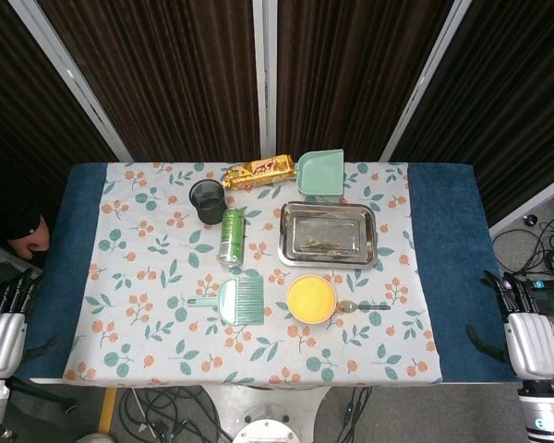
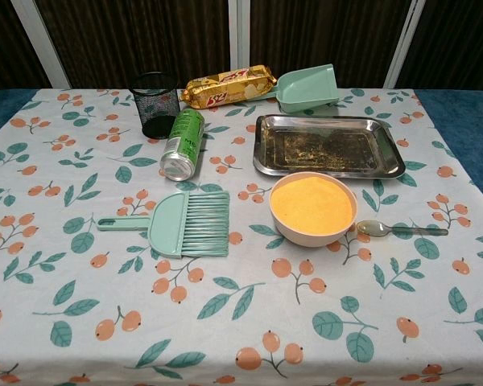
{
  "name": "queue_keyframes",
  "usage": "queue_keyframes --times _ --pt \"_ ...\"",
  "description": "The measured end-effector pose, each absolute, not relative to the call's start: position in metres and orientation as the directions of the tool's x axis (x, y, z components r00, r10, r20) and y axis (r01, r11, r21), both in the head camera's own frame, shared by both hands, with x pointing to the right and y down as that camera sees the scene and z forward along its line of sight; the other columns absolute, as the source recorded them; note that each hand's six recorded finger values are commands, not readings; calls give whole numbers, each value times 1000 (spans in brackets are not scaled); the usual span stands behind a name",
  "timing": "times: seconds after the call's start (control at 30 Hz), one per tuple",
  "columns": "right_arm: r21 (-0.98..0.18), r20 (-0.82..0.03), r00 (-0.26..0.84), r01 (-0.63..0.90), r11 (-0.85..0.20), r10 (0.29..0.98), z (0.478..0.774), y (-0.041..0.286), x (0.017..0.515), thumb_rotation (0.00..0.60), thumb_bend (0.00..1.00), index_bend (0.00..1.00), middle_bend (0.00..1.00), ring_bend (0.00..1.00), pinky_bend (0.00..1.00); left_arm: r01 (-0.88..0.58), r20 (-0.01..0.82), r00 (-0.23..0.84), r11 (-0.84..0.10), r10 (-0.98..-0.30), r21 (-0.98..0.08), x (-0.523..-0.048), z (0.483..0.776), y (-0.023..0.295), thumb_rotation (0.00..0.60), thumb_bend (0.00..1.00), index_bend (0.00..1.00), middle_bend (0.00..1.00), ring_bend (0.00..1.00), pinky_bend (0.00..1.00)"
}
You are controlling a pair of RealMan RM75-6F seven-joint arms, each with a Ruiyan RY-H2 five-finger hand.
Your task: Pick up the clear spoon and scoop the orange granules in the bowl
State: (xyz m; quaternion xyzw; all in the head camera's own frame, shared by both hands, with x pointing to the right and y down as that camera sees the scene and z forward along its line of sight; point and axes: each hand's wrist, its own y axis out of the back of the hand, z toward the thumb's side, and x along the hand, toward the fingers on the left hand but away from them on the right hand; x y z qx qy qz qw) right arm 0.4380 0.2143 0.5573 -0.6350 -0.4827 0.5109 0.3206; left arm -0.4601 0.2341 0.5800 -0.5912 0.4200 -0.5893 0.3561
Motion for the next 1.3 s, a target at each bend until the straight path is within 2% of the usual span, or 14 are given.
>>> queue_keyframes --times 0.43,0.5,0.53,0.6,0.7,0.77,0.83,0.9,0.97,1.1,1.3 --pt "-901 -338 25 279 -331 941 556 213 435 600 215 63 197 39 75 -79 388 -44 -384 -921 -920 -459 579 234 600 30 104 67 68 97" --pt "-903 -337 34 273 -333 941 555 212 433 600 214 72 215 71 108 -80 386 -44 -382 -921 -921 -459 578 234 600 30 104 67 68 97" --pt "-904 -335 41 266 -334 941 555 211 432 600 215 83 237 113 161 -81 386 -44 -382 -921 -921 -459 578 234 600 30 104 67 68 97" --pt "-908 -331 50 255 -333 942 554 210 429 600 214 117 313 250 348 -82 386 -44 -382 -921 -921 -460 579 234 600 30 104 66 68 97" --pt "-916 -326 68 226 -333 943 554 206 422 600 209 251 553 616 765 -86 385 -46 -380 -922 -921 -460 579 235 600 29 104 67 68 97" --pt "-916 -336 88 202 -347 938 557 203 415 600 205 315 665 755 892 -88 385 -48 -380 -922 -921 -461 579 236 600 29 104 66 68 97" --pt "-910 -359 111 181 -374 927 563 199 407 600 204 364 779 876 977 -90 387 -50 -382 -921 -920 -462 580 237 600 30 104 66 68 97" --pt "-901 -383 132 164 -401 914 571 196 400 600 209 400 850 962 1000 -93 389 -53 -383 -920 -919 -463 581 237 600 30 104 66 68 97" --pt "-887 -414 154 152 -435 897 582 192 391 600 227 418 890 996 1000 -95 391 -54 -385 -919 -918 -463 582 238 600 30 104 66 68 97" --pt "-854 -477 182 136 -503 860 609 185 375 600 282 443 940 1000 1000 -99 396 -54 -390 -917 -916 -465 585 238 600 30 104 66 68 97" --pt "-791 -580 198 93 -604 790 654 182 356 600 291 448 951 1000 1000 -101 404 -51 -398 -913 -912 -465 589 238 600 29 104 66 68 97"
